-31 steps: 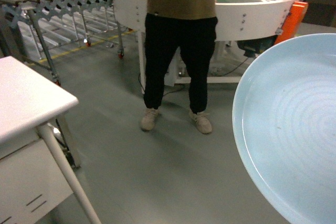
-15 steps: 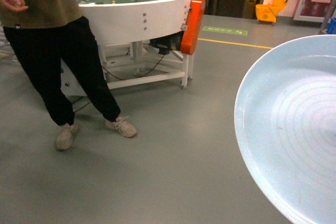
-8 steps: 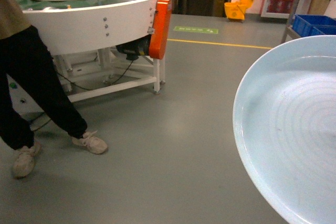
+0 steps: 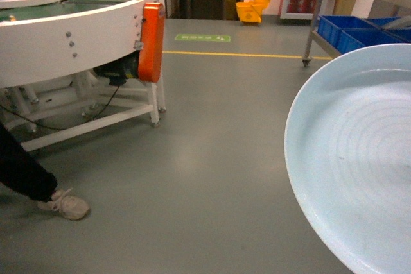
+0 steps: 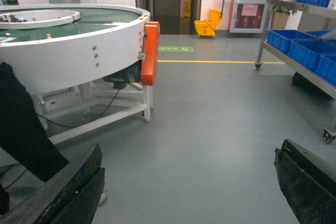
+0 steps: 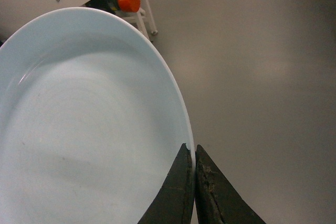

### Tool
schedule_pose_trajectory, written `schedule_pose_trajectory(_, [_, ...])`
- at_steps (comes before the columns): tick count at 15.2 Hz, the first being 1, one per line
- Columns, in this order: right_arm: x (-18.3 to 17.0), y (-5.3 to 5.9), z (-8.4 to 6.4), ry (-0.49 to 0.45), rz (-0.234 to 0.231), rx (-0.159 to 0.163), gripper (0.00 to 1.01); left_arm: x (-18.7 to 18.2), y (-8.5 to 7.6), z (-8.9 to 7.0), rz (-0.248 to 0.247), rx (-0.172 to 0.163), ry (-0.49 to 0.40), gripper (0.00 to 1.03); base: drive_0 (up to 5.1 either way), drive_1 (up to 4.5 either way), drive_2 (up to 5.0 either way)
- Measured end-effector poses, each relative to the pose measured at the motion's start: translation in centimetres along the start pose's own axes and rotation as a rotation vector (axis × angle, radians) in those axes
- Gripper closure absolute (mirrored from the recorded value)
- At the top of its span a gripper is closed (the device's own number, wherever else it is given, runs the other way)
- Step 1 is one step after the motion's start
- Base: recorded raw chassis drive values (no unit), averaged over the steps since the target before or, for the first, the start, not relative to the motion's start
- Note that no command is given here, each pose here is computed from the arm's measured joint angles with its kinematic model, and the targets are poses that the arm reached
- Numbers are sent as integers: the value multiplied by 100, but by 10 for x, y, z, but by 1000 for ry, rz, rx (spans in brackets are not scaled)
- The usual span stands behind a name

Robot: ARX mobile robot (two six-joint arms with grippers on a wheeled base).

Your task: Place blue tray on left shelf second layer neatly

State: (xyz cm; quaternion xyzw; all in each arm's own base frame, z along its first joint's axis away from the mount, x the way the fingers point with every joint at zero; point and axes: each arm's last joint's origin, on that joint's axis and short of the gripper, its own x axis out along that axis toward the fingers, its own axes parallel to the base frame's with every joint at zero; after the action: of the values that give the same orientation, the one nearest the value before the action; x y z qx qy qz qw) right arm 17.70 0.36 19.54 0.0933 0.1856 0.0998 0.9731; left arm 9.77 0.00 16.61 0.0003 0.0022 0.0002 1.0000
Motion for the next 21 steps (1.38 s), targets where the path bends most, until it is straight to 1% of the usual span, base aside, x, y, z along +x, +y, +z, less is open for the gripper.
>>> schedule_pose_trajectory(21, [0,0,0,-1,1,0,99,0,0,0,-1,0,0,5,-158,-158,-158])
